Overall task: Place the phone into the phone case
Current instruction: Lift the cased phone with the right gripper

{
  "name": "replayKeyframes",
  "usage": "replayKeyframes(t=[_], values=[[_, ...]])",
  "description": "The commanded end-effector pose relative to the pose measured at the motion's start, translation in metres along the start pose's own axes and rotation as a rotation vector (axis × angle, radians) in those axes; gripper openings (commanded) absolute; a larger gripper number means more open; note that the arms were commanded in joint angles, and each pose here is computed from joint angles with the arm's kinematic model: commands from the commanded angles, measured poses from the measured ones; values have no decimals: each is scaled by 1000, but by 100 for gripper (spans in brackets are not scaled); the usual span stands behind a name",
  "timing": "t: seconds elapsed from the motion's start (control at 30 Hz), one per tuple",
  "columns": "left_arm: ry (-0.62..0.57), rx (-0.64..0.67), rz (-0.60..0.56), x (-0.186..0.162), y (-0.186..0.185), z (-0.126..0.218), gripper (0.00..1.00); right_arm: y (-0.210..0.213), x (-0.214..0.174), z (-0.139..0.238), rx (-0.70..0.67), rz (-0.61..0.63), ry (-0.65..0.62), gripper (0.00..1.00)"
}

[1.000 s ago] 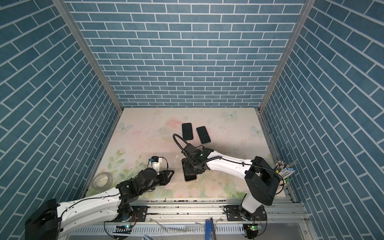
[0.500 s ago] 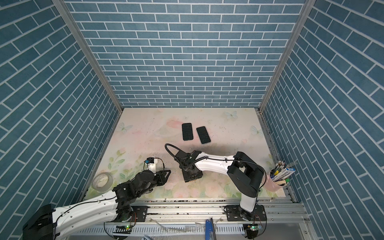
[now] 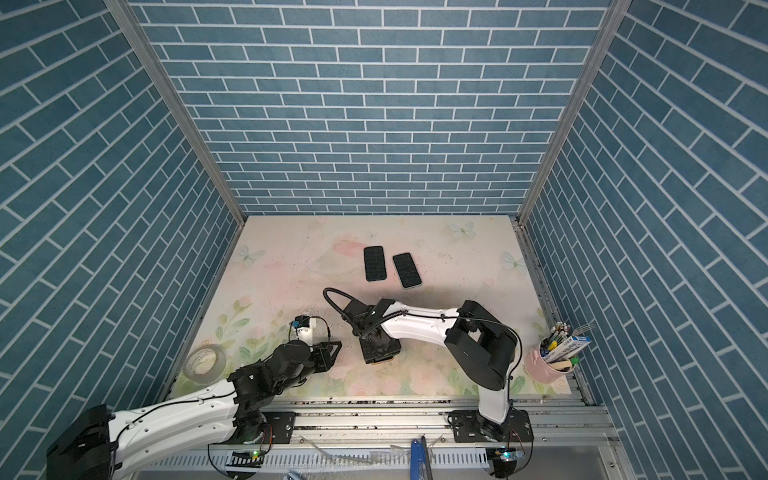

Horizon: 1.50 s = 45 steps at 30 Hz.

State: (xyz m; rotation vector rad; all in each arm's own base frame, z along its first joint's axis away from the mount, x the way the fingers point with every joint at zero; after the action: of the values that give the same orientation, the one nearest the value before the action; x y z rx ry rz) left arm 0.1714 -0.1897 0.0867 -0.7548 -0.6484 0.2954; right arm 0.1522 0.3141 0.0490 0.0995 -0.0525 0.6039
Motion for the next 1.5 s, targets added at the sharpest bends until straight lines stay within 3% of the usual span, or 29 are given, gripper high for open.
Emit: replayKeyframes(t=[0.0, 0.1, 0.2, 0.23, 0.53, 0.93, 1.47], values=[[-4, -8, -2, 2, -5, 0, 38, 1, -3, 4, -23, 65, -31, 60], [-6, -8, 0, 2, -5, 0, 38, 5, 0, 25, -9, 81, -104, 71], [-10, -6, 0, 3, -4, 0, 38, 6, 0, 34, -7, 60, -130, 94], [-9, -7, 0, 2, -5, 0, 38, 4, 0, 34, -15, 43, -131, 98], [-4, -3, -2, 2, -5, -1, 38, -10, 0, 21, -127, -42, -96, 98], [-4, -3, -1, 2, -4, 0, 38, -5, -7, -19, -119, -59, 5, 96], [-5, -7, -1, 2, -5, 0, 38, -22, -3, 0, -163, -123, -70, 81]])
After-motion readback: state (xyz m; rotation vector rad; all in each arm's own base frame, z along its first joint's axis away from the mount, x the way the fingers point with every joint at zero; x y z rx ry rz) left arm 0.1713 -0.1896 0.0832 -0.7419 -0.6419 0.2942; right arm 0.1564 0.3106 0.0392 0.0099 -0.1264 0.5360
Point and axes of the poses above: each gripper's point midway between its finger pads, its own z axis back along the fingers, its own y axis along the line the jaws close on, x = y × z, the point moved 2 cm from there along z, back along the fingers, and after that the axes turned 11 degrees about z, right-handed, at the moved point
